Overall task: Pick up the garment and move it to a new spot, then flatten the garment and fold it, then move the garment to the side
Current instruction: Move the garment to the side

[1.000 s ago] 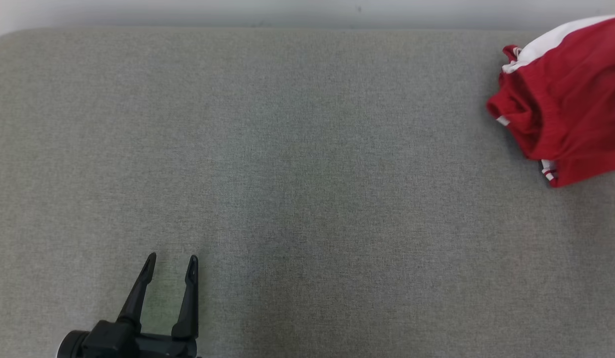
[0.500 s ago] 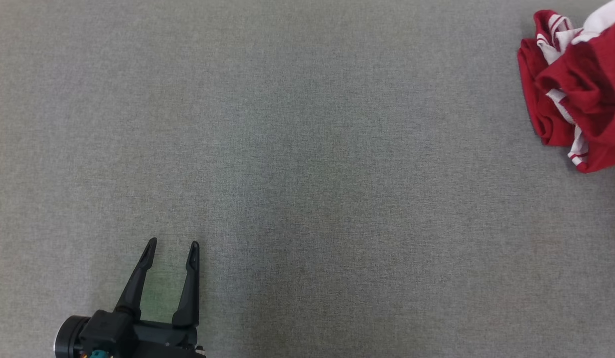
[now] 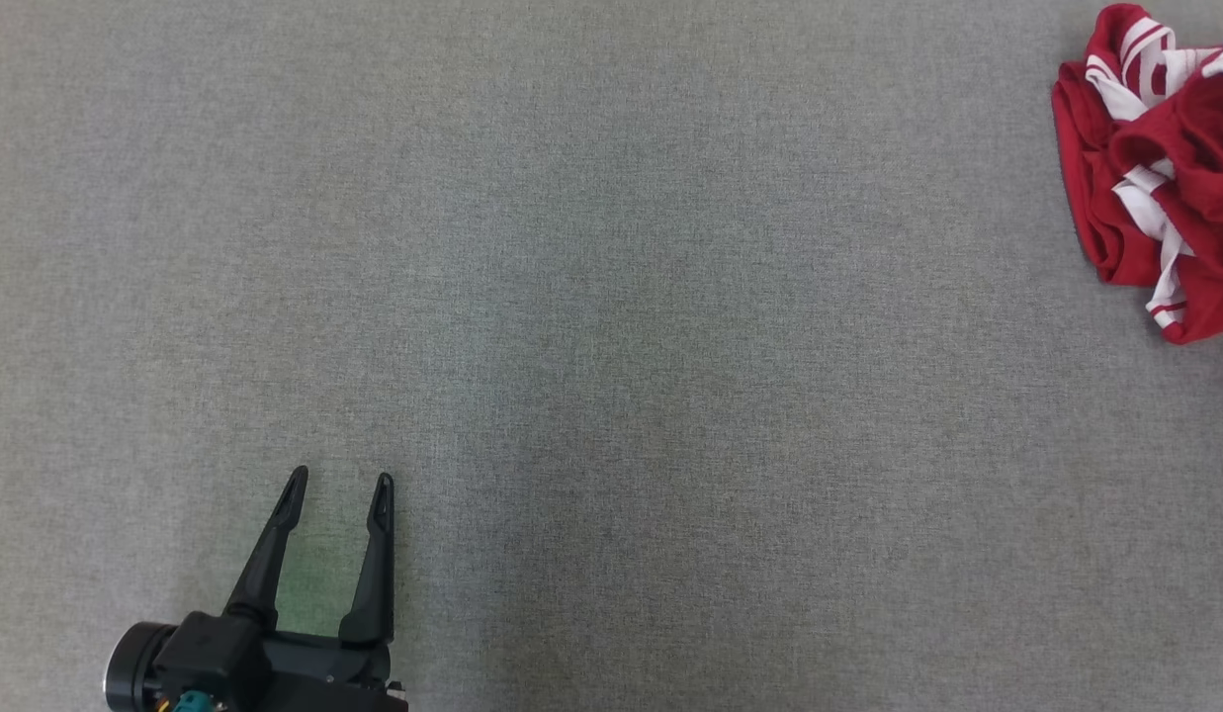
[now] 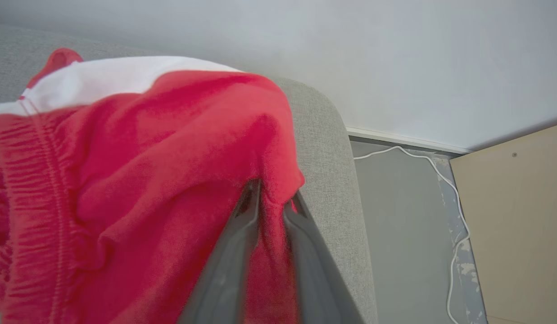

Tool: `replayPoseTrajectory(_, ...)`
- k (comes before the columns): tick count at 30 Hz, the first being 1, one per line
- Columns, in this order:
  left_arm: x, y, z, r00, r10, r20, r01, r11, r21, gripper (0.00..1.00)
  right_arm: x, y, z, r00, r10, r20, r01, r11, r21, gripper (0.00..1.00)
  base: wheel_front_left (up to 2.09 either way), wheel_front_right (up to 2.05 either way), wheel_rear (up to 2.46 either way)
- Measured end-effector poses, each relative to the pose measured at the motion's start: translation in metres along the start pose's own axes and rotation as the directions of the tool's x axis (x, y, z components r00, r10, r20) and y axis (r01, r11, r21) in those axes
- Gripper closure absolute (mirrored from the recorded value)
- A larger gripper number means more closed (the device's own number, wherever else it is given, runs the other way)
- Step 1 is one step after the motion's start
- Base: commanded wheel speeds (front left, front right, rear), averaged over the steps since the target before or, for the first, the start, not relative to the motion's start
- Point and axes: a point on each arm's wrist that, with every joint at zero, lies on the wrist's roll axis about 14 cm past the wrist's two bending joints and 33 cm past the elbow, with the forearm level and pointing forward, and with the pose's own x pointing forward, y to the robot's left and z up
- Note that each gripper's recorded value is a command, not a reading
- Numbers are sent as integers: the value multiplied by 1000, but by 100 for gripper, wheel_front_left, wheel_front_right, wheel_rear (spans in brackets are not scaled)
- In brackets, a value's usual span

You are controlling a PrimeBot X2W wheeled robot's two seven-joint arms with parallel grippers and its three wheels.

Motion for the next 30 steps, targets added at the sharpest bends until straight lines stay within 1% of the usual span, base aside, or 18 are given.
replayPoseTrajectory(6, 1, 0, 1, 1000, 1, 4, -1, 1000, 1, 0, -1, -3, 0, 1000, -19, -1, 19, 1000, -6, 0, 0, 0, 0)
replayPoseTrajectory(8, 0, -1, 3, 1000, 1, 8, -1, 1000, 0, 0, -4, -5, 5, 1000, -25, 20, 25, 1000, -9, 0, 0, 0, 0)
replayPoseTrajectory(10, 0, -1, 5, 1000, 1, 13, -1, 1000, -1, 0, -7, -4, 15, 998, -21, 62, 21, 1000, 4, 0, 0, 0, 0)
replayPoseTrajectory(12, -1, -1, 8, 1000, 1, 18, -1, 1000, -3, 0, -11, 0, 28, 992, -11, 123, 5, 999, 47, 0, 0, 0, 0)
replayPoseTrajectory(15, -3, -1, 14, 1000, 4, 31, -3, 1000, -8, 0, -21, 7, 51, 973, 5, 230, -19, 998, 61, 0, 0, 0, 0)
replayPoseTrajectory(18, -8, -1, 20, 999, 11, 44, -10, 1000, -10, 0, -36, 18, 79, 927, 23, 375, -83, 986, 144, 0, 0, 0, 0)
replayPoseTrajectory(20, -12, -1, 24, 999, 16, 52, -16, 1000, -12, 0, -46, 24, 89, 897, 26, 442, -114, 978, 173, 0, 0, 0, 0)
replayPoseTrajectory(23, -19, -1, 31, 998, 24, 64, -23, 1000, -18, 0, -59, 34, 95, 862, 33, 506, -162, 964, 212, 0, 0, 0, 0)
replayPoseTrajectory(25, -24, 0, 35, 997, 31, 74, -29, 999, -20, 0, -72, 38, 105, 824, 29, 566, -195, 952, 234, 0, 0, 0, 0)
replayPoseTrajectory(28, -32, 4, 43, 995, 47, 90, -46, 999, -22, 0, -90, 52, 117, 774, 46, 632, -239, 945, 224, 0, 0, 0, 0)
replayPoseTrajectory(30, -37, 5, 46, 994, 54, 98, -52, 998, -22, 0, -99, 69, 119, 753, 79, 653, -283, 935, 212, 0, 0, 0, 0)
